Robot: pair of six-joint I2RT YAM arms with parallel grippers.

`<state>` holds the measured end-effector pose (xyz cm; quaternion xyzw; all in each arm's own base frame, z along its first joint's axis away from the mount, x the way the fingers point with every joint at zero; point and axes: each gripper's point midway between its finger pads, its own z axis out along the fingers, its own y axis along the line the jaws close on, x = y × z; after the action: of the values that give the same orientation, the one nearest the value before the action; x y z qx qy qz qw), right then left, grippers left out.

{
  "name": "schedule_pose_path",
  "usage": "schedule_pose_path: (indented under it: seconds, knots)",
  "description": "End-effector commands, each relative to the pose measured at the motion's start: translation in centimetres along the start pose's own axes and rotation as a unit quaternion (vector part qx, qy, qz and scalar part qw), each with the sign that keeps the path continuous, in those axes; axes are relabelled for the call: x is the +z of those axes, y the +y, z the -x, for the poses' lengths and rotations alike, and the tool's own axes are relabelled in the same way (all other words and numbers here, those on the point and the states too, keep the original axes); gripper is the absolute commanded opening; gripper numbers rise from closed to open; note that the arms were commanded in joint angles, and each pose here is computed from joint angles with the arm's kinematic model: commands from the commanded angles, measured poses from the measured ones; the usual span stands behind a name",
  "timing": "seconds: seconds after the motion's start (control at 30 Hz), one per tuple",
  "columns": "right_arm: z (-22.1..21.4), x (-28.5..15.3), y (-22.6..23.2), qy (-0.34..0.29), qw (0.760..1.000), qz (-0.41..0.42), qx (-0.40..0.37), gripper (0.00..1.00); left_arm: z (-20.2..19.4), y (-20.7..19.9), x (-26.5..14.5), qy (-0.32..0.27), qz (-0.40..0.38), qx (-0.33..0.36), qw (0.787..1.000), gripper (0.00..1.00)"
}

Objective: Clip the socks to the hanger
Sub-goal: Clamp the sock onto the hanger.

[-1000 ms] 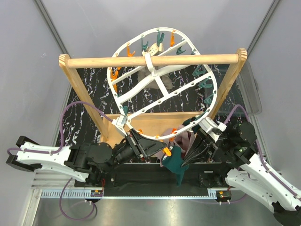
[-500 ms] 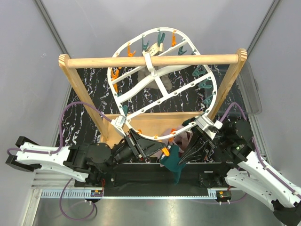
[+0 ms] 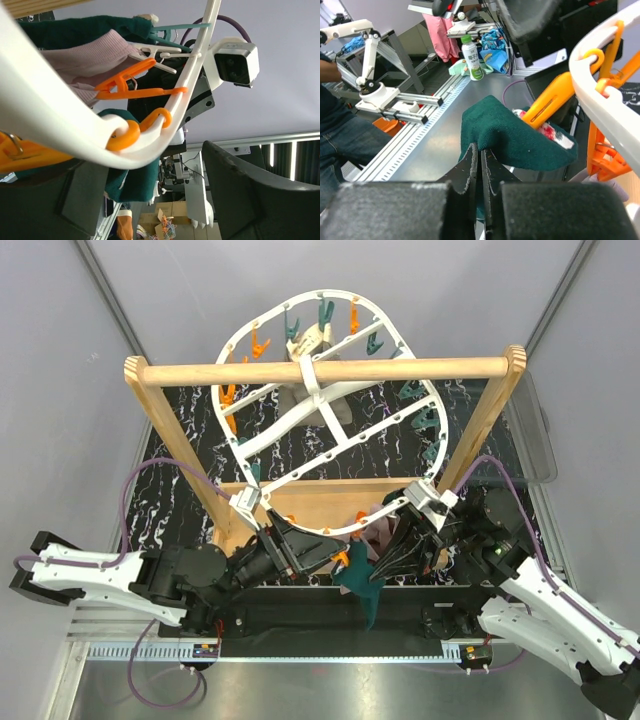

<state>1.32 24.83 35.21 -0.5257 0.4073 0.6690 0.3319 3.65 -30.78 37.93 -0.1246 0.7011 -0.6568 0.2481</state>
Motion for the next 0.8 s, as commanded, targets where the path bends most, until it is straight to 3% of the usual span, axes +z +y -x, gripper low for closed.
schedule_pose_path:
  seconds: [0.0, 0.13, 0.27, 0.47, 0.6, 0.77]
  knots:
    - [-0.4, 0.1, -1.1, -0.005, 1.000, -0.023, 0.000, 0.09, 0.6, 0.0, -0.3, -0.013, -0.006, -0.039, 0.999, 0.80]
    - [-0.9, 0.1, -2.1, -0.003, 0.999, -0.043, 0.008, 0.27, 0.8, 0.9, -0.6, -0.014, -0.002, -0.044, 0.999, 0.88]
    - [-1.5, 0.1, -3.3, 0.000, 0.998, -0.060, 0.017, 0.36, 1.0, 2.3, -0.9, -0.016, 0.012, -0.045, 0.999, 0.91]
    - [-2.3, 0.1, -4.6, 0.001, 0.996, -0.079, 0.028, 0.60, 1.4, 5.1, -1.7, -0.021, 0.037, -0.047, 0.998, 0.97]
    - [-2.8, 0.0, -5.1, 0.002, 0.995, -0.093, 0.034, 0.72, 1.5, 6.3, -2.3, -0.015, 0.044, -0.019, 0.999, 0.99]
    - [-3.5, -0.4, -5.5, 0.009, 0.992, -0.118, 0.053, 0.80, 2.0, 6.4, -3.3, -0.007, 0.040, 0.023, 0.999, 0.99]
